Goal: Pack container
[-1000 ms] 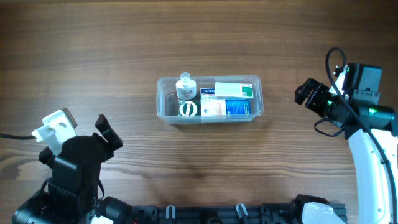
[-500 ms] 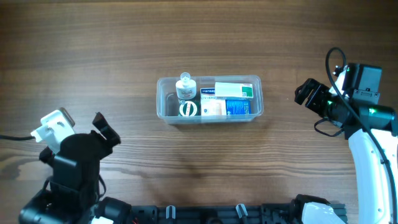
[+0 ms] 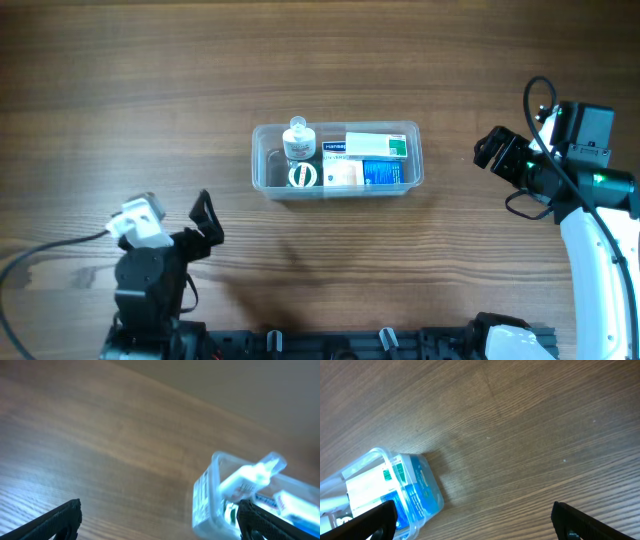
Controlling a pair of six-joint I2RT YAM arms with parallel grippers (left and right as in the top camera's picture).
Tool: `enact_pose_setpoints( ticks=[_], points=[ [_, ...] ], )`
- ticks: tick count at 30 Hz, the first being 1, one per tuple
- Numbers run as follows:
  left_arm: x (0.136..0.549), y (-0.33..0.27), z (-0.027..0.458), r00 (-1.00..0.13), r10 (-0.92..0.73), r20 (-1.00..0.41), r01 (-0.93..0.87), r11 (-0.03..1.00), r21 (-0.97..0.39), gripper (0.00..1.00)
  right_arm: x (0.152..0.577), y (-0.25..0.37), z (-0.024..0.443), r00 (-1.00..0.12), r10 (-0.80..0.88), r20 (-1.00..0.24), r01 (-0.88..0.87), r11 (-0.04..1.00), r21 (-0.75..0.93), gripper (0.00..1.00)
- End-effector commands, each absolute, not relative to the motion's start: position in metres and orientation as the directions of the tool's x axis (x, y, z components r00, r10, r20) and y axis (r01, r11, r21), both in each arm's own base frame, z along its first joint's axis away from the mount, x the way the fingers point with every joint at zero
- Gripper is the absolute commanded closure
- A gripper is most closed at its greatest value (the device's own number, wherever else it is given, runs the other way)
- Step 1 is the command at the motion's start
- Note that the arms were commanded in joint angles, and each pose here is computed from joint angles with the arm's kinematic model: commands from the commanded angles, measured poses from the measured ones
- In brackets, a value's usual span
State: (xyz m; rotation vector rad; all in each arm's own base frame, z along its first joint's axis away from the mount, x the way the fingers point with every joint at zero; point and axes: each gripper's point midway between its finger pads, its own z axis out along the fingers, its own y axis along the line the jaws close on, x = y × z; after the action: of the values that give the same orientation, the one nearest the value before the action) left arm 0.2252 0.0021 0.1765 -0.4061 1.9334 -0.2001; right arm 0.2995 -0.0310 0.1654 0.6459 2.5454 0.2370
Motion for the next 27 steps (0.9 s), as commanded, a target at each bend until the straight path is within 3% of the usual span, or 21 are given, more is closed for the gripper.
enact_pose_setpoints(
  ticks=[1, 10, 27],
  points=[
    [0.221, -0.003, 0.152, -0.355, -0.351, -0.866, -0.148, 0.936, -0.319, 0.00, 0.301, -0.030, 0.169, -0.763, 0.478, -0.435, 0.385, 0.877, 0.288, 0.00],
    [0.218, -0.003, 0.112, -0.367, -0.351, -0.862, -0.152, 0.936, -0.317, 0.00, 0.301, -0.030, 0.169, -0.763, 0.478, -0.435, 0.385, 0.877, 0.288, 0.00],
    [0.219, -0.002, 0.116, -0.347, -0.349, -0.871, -0.146, 0.937, -0.317, 0.00, 0.301, -0.030, 0.169, -0.763, 0.478, -0.435, 0.385, 0.877, 0.288, 0.00]
  ],
)
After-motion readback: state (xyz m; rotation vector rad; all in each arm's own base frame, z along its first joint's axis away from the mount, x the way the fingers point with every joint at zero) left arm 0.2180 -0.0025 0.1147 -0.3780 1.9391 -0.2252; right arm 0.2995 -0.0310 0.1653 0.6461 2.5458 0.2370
